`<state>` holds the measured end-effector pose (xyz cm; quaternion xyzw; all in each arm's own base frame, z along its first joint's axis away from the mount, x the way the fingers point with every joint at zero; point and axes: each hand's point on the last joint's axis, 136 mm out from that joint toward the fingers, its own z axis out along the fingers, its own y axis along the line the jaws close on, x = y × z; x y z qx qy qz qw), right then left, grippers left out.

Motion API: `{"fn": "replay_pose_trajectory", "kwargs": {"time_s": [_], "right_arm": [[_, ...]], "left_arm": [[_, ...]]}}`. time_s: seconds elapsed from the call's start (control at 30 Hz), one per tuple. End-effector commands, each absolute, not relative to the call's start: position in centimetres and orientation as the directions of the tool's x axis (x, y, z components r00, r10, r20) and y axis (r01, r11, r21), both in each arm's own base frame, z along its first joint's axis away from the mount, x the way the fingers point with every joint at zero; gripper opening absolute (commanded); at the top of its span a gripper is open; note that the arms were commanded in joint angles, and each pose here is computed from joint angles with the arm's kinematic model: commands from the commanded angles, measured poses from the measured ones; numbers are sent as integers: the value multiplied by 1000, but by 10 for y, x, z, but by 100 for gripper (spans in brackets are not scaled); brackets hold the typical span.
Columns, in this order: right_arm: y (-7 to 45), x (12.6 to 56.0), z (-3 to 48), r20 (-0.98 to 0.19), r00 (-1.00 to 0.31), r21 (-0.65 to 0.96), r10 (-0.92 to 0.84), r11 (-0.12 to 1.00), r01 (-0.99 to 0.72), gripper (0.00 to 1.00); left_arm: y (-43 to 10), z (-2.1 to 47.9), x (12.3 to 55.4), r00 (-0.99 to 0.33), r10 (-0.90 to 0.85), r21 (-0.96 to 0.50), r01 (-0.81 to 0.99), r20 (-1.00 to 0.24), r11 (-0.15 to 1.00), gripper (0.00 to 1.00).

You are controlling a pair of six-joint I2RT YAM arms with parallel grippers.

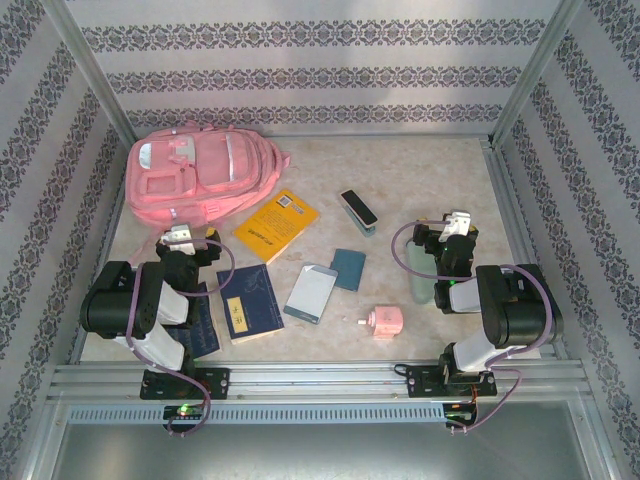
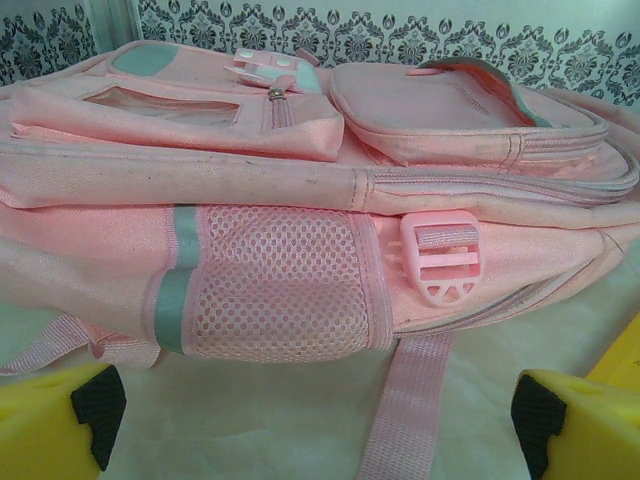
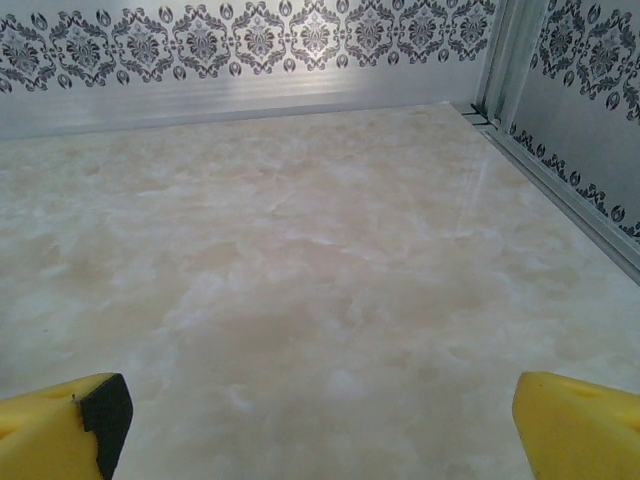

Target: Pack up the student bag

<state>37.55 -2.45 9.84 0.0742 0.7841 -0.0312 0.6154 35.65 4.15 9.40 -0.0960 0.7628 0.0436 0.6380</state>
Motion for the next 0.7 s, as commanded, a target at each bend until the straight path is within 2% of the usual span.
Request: {"fn": "replay_pose_trajectory", "kwargs": {"time_s": [0.0,0.2,0.27,0.37,0.43,0.53,0.6,0.67], "right_arm": [[-12,384,107,-973,-223,46,65,995,88,98],[-3,384,108,-974,-220,50,55,998,29,98],[-5,379,117,-981,-185,56,62,998,35,98],[-5,369,137,-987,-154,28,36,998,57,98],[2,363,151,-989,-148,-3,3,999,41,98],[29,359,198,-999,-49,-10,-11,1000,-25,98],[54,360,232,-1000,-8,-4,-5,996,-85,98],[77,359,262,-999,-5,50,50,990,-128,98]], "left_arm": [[42,103,358,-124,-110,-84,-196,-986,977,100],[41,103,356,-124,-104,-80,-190,-987,979,100],[38,115,354,-95,-82,-64,-180,-992,982,100],[51,137,336,-31,-75,-63,-299,-997,952,100],[47,156,331,10,-61,-61,-283,-998,957,100],[7,200,329,122,117,100,-137,-986,985,100],[-8,221,337,85,122,115,-93,-989,989,100],[-8,244,339,-20,86,88,-109,-996,990,100]]}}
